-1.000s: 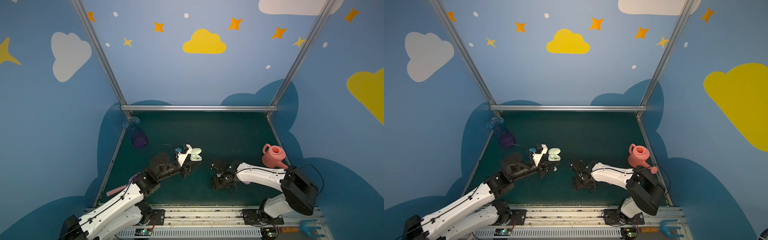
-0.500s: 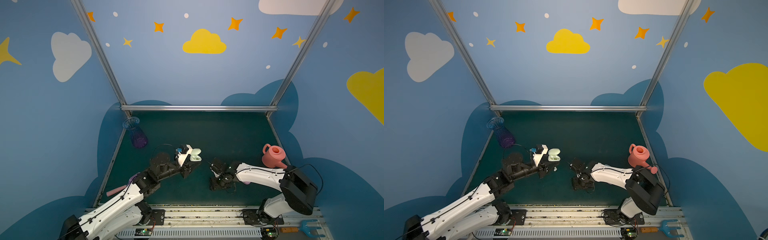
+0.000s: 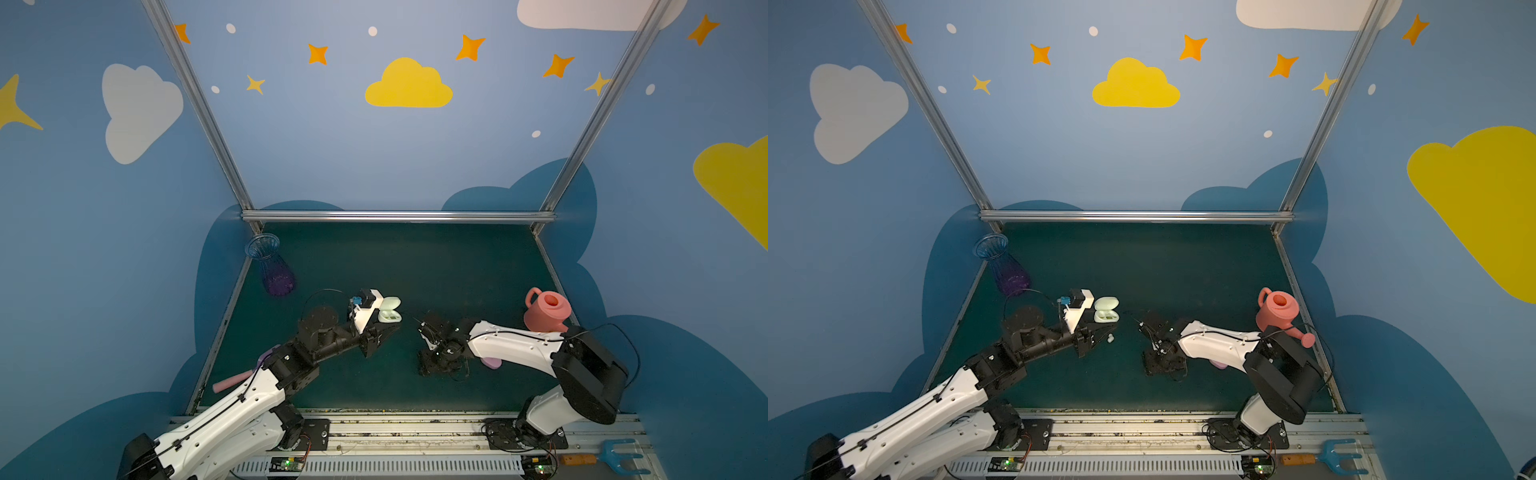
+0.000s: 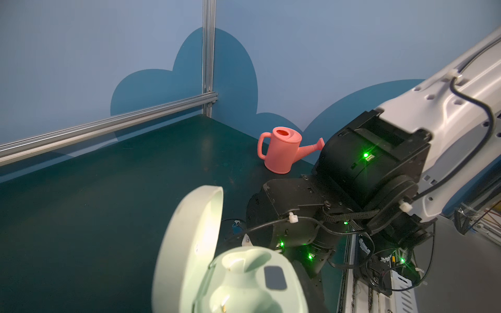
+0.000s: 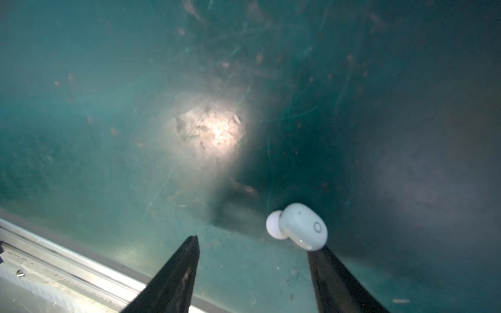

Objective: Insert wireless bluetooth earbuds into charging case
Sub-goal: Pick up the wireless bluetooth earbud from the bottom-center of the table.

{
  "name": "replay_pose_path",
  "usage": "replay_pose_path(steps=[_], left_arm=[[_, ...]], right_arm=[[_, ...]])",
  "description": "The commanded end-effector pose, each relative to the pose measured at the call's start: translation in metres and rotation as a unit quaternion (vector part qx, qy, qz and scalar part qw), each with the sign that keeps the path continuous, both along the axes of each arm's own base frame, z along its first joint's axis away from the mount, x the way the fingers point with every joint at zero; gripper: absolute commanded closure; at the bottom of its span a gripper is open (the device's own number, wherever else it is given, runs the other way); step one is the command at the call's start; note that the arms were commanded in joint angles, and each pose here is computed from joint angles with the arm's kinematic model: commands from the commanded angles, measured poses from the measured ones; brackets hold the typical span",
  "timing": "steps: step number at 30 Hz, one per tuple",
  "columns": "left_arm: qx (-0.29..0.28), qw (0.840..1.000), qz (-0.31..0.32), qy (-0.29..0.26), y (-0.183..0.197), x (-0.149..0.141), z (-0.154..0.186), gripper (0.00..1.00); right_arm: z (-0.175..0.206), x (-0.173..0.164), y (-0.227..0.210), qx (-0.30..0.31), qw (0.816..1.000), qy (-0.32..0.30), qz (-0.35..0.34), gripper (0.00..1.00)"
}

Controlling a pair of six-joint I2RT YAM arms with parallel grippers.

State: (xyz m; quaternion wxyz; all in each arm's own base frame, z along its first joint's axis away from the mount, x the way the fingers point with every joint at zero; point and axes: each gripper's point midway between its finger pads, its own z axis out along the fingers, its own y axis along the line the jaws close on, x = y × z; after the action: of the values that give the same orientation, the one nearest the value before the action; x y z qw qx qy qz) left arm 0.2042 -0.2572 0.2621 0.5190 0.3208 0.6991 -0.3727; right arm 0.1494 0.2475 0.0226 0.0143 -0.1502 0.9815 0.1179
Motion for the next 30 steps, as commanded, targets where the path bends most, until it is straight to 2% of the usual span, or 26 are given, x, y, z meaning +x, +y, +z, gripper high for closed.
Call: replay_pose_path(steps=[1,9,14,23,30], left_arm=[[-0.009,1.0,0.006,-0.018,0.003,0.001,0.014,0.97],[-0.009,1.0,0.015,-0.02,0.01,-0.001,0.016,0.97],[-0.009,1.0,0.017,-0.02,0.012,-0.002,0.016,0.97],[-0.012,1.0,0.017,-0.019,0.011,-0.002,0.016,0.97],[-0.014,1.0,0.018,-0.021,0.013,-0.003,0.017,0.97]], right_arm=[[-0.002,0.009,-0.001,-0.015,1.0,-0.012,0.01,0.33],[0.001,0.021,0.009,-0.009,0.999,-0.026,0.027,0.34],[0.001,0.027,0.006,-0.026,0.999,-0.033,0.031,0.34],[0.008,0.033,-0.008,-0.053,0.997,-0.061,-0.004,0.46],[0.008,0.031,-0.007,-0.044,0.997,-0.063,-0.024,0.59]])
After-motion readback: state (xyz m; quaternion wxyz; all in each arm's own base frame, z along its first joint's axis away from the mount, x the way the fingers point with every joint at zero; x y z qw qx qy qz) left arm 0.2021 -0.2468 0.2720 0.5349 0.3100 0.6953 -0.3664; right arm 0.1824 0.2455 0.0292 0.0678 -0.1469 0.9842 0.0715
